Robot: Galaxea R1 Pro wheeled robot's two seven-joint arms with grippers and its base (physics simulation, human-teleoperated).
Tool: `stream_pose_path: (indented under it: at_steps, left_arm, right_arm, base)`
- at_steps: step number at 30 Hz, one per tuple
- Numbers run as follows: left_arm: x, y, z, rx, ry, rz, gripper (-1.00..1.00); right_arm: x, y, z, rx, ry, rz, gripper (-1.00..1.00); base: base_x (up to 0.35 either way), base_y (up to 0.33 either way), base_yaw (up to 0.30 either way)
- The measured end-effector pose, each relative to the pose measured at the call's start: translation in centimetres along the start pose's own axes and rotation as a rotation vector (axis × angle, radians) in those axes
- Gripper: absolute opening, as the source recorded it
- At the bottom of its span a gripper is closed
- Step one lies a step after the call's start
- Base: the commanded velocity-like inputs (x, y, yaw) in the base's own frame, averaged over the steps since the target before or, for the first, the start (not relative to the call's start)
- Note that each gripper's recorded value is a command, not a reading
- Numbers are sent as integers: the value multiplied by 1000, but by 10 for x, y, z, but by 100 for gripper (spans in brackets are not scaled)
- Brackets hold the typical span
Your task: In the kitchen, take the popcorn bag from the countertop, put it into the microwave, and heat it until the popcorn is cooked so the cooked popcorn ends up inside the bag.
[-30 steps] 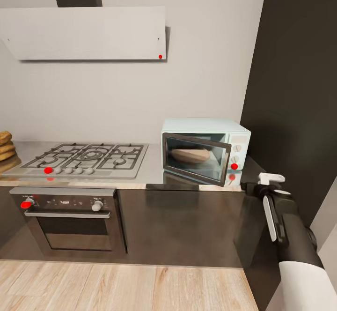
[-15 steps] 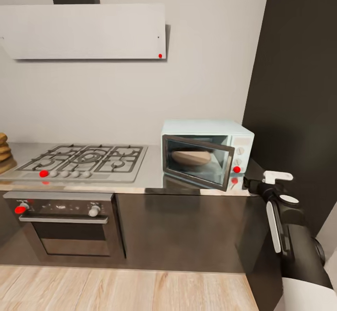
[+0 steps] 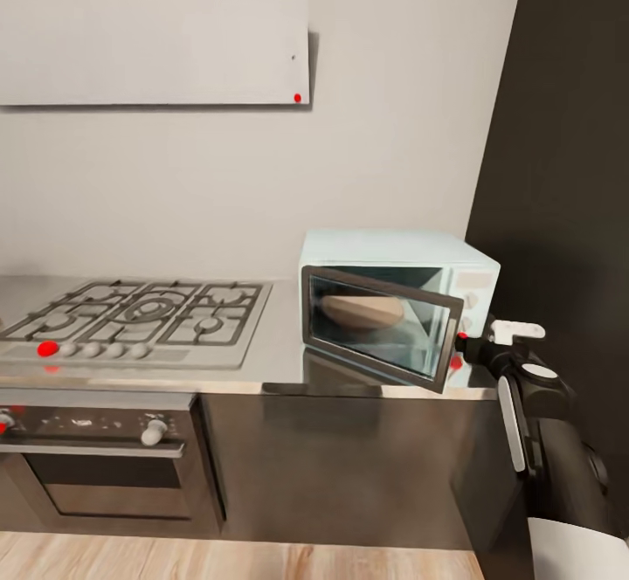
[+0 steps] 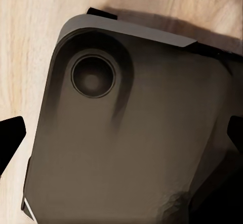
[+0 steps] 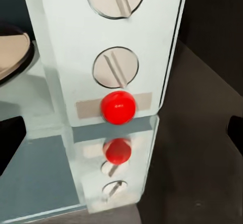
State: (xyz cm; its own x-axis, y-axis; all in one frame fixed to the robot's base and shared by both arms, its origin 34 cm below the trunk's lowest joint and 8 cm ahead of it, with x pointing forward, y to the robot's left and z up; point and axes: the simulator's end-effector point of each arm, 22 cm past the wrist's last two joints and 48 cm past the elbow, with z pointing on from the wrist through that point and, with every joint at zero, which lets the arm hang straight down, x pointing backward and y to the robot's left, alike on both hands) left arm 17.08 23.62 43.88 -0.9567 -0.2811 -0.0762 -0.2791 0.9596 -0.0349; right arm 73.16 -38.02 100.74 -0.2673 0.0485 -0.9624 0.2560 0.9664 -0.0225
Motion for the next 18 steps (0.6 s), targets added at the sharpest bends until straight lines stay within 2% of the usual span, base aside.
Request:
stream_pose_path:
  at_steps: [11,15,18]
  left_arm:
    - [0,0,0,-1,1,-1,100]
    - [0,0,0,-2,1,-1,100]
    - [0,0,0,-2,1,-1,100]
  right_arm:
    - [6,11,3,-46,15,-1,100]
    - [15,24,4,-135,35,-12,100]
    - [20,32,2,-203,49,-41,100]
  base:
    - [38,0,0]
    - [0,0,0]
    - [0,0,0]
